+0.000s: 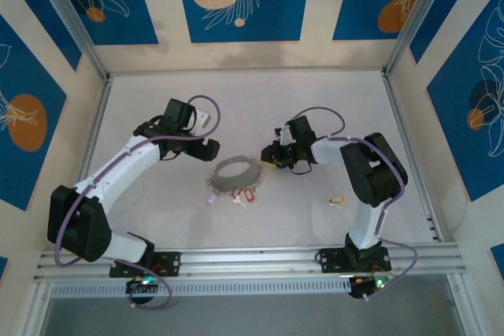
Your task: Put the keys on the keyring
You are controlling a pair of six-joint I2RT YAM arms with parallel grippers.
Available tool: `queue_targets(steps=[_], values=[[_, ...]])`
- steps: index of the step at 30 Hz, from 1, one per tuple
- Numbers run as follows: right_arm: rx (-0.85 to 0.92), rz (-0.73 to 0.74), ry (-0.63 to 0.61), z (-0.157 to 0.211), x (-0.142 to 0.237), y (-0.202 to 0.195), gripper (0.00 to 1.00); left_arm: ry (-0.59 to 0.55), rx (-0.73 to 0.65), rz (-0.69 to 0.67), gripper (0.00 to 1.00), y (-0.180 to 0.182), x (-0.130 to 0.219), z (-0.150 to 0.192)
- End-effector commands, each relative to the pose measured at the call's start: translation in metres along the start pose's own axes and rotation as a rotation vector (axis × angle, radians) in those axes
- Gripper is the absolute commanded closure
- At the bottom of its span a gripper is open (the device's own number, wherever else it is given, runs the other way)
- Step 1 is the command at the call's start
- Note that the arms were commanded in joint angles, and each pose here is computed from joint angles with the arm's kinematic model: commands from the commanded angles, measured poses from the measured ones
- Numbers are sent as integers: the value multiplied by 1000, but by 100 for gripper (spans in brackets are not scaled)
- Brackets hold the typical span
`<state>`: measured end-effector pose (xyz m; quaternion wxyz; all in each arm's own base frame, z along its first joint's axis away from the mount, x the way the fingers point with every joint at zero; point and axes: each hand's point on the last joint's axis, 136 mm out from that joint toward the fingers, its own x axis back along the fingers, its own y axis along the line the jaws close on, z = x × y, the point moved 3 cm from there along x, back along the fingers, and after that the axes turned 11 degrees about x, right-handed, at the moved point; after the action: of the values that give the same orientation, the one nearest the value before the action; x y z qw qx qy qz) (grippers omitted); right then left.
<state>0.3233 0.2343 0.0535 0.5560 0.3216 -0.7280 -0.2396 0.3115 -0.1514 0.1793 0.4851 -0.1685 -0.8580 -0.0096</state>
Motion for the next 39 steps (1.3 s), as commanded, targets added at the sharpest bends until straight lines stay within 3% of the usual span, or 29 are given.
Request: queue_targets(steps=[1,19,39], values=[[-50,36,17,0,1,-4,77,-16,-36,31,1,-8,7,-6],[-54,20,44,0,-18,-4,78,-16,-37,41,0,-9,8,-7],[-100,8,8,10,-6,0,87,-20,-32,39,0,-9,8,-7]])
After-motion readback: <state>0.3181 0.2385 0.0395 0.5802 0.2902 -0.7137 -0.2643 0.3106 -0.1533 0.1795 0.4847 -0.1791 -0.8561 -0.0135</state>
